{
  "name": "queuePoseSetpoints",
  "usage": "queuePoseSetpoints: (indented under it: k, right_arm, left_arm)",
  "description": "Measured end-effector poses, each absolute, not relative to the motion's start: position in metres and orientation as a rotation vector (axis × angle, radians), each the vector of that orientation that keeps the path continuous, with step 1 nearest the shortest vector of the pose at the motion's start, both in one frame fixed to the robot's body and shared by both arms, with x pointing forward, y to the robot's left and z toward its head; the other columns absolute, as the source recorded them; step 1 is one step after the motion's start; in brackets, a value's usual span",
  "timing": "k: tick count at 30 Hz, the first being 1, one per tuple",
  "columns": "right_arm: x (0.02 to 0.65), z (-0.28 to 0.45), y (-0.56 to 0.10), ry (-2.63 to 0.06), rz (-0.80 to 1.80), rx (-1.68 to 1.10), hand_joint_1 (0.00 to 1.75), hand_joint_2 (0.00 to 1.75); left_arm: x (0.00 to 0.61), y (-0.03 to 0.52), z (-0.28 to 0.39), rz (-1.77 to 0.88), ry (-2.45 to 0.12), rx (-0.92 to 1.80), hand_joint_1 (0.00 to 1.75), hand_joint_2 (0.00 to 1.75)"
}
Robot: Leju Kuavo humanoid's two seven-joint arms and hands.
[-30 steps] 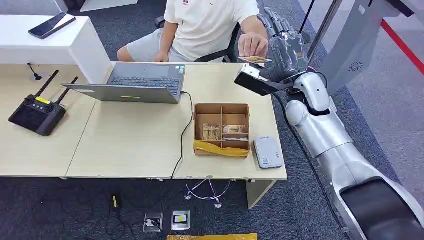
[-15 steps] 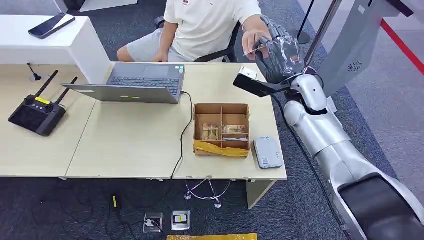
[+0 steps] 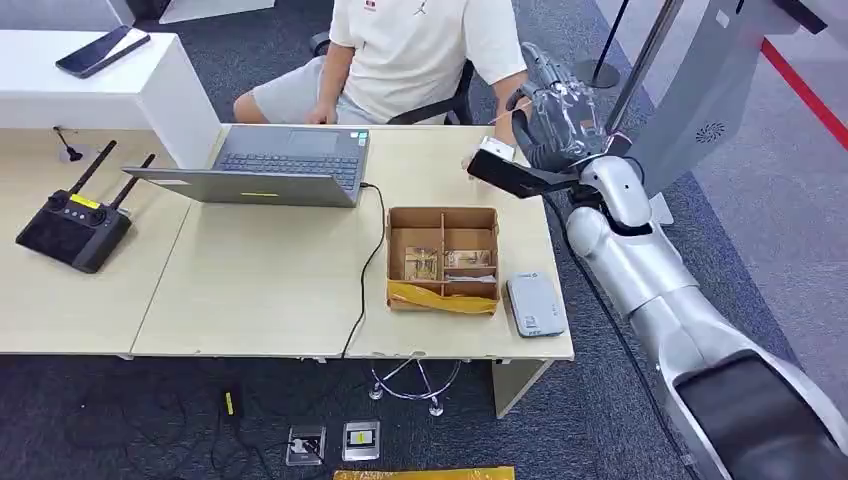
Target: Pass the card to the sensor for recognition and then transmit it.
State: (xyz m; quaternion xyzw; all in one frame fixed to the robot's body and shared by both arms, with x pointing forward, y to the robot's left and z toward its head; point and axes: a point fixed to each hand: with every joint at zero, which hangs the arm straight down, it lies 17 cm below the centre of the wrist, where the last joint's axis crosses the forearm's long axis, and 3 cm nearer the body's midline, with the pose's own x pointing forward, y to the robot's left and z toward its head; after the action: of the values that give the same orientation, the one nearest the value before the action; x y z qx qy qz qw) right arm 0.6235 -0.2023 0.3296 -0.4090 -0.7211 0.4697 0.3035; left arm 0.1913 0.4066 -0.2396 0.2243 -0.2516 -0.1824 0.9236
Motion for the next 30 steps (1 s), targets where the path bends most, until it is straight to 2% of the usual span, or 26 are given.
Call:
queuePoseSetpoints:
  k: [14, 30]
  right_arm:
    - [0.608, 0.264, -0.229, -1.763, 1.257, -0.968, 1.75, 1.75]
    - [0.581, 0.226, -0.246, -1.714, 1.229, -0.892, 1.75, 1.75]
  left_arm:
    - [0.184, 0.404, -0.243, -0.337, -0.493, 0.456, 0.00, 1.75]
    - [0.181, 0.401, -0.244, -0.300, -0.475, 0.471, 0.00, 1.75]
